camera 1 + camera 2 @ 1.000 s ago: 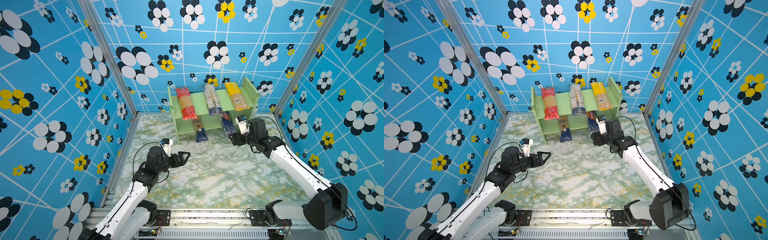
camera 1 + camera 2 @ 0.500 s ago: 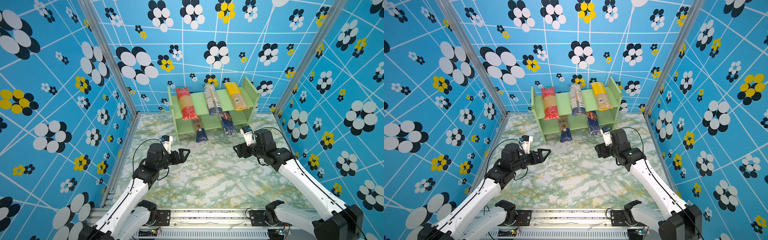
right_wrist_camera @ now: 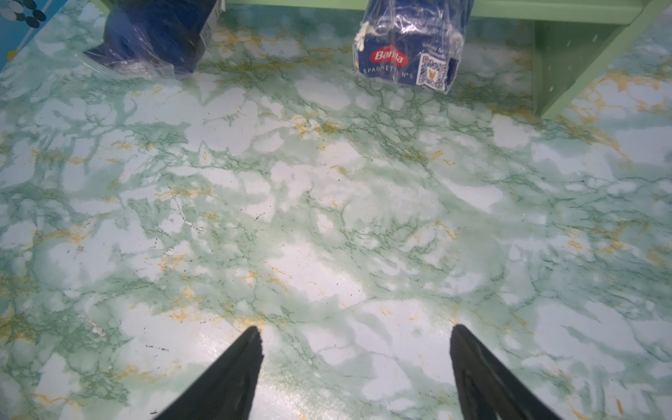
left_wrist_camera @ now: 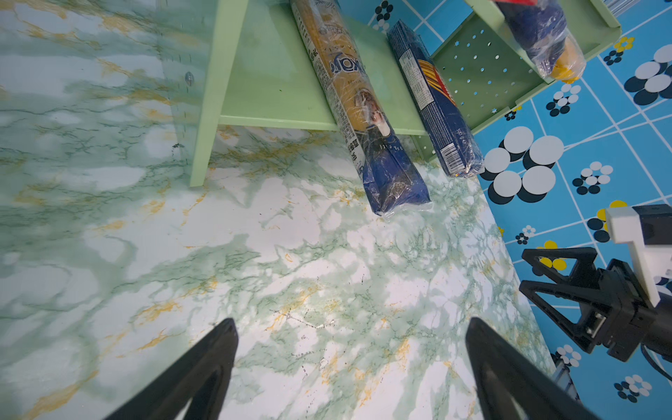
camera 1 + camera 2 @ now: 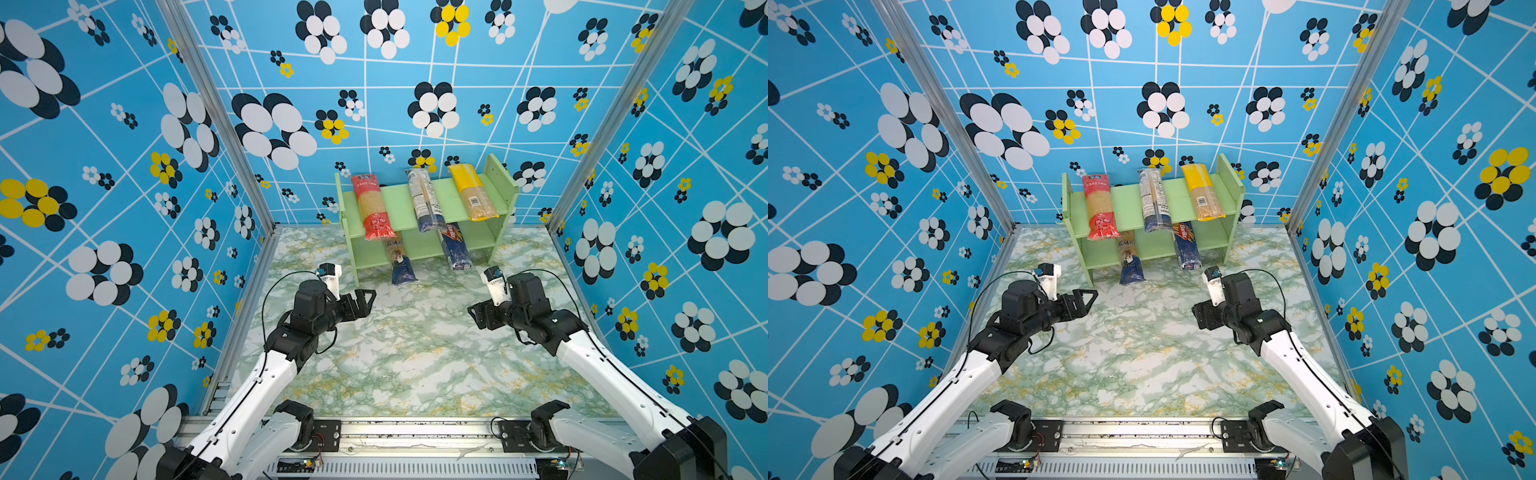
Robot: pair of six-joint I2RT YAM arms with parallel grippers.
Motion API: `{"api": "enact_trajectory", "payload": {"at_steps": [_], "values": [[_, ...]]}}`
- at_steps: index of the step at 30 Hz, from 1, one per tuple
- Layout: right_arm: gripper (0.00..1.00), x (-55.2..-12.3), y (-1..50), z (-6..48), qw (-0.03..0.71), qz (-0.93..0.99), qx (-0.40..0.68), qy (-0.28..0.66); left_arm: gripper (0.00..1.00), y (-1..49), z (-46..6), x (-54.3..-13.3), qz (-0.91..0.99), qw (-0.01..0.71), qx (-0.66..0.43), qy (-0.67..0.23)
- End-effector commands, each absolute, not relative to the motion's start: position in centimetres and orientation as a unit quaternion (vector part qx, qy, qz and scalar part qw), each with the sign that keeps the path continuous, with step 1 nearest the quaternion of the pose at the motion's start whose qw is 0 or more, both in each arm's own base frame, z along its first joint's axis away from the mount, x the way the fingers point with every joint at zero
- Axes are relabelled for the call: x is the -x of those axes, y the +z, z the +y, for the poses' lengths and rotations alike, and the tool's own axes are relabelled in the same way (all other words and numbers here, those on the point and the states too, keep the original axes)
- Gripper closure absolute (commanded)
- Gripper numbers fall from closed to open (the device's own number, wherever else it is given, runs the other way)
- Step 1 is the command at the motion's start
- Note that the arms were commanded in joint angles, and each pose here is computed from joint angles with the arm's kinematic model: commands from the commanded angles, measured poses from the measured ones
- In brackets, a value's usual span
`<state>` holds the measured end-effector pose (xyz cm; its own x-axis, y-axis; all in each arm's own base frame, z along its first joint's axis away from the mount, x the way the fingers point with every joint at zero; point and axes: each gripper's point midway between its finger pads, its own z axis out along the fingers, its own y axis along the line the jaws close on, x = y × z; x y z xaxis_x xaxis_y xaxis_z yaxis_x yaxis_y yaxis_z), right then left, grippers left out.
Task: Arrange pasta packages on shelves
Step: Place the pasta bag on the shelf, then reset both arms
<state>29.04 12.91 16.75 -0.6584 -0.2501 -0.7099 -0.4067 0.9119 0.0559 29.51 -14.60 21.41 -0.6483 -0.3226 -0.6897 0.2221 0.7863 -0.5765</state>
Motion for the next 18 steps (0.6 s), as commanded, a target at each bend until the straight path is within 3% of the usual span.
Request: {"api": "enact_trajectory", "payload": {"at_steps": [1, 18], "values": [[0.17, -29.8, 17.6, 12.8, 0.403, 0.892, 0.175, 0.104, 0.01, 22.9, -13.6, -29.7, 0.846, 0.443, 0.024, -0.298], [0.16, -32.1, 16.6, 9.2, 0.433, 0.89, 0.117, 0.077, 0.01, 26.1, -10.9, -31.1, 0.829, 0.524, -0.034, -0.194]]}}
